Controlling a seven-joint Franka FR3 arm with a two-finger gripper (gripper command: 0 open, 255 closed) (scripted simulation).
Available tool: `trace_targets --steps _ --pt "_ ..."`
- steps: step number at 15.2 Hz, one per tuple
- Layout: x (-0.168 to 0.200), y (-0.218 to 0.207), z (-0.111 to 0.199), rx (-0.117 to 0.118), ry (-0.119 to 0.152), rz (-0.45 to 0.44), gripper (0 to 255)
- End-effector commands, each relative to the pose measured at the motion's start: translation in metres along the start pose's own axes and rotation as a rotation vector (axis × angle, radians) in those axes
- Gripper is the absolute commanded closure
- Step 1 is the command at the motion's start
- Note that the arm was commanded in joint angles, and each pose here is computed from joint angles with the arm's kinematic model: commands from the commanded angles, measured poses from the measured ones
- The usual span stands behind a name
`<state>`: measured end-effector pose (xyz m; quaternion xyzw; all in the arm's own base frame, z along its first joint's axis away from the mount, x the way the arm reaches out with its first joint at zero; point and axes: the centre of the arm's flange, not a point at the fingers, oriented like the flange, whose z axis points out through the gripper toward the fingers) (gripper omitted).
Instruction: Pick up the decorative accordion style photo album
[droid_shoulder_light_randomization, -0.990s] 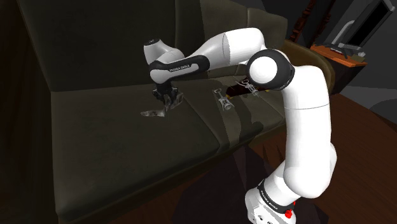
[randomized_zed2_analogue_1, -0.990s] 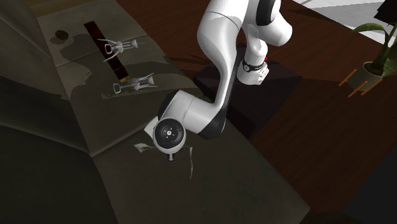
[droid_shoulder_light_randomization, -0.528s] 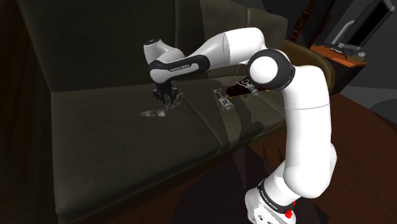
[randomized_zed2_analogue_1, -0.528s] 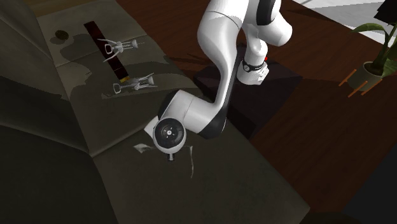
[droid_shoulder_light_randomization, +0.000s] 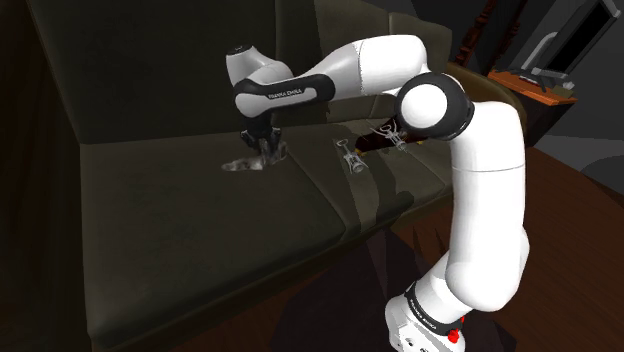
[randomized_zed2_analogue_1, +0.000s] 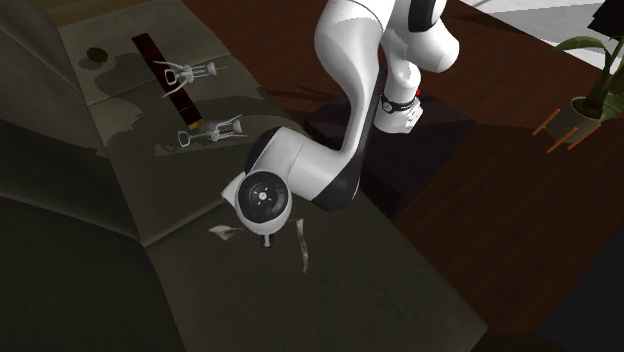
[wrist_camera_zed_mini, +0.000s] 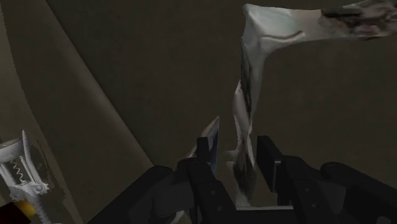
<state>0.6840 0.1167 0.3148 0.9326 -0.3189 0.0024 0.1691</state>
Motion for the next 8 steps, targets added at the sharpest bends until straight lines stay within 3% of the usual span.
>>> trace_targets --steps 1,8 --pt "0.002 0.004 -0.01 0.0 0.0 0.0 255" --pt "0.005 0.012 -0.035 0.0 0.0 0.0 255"
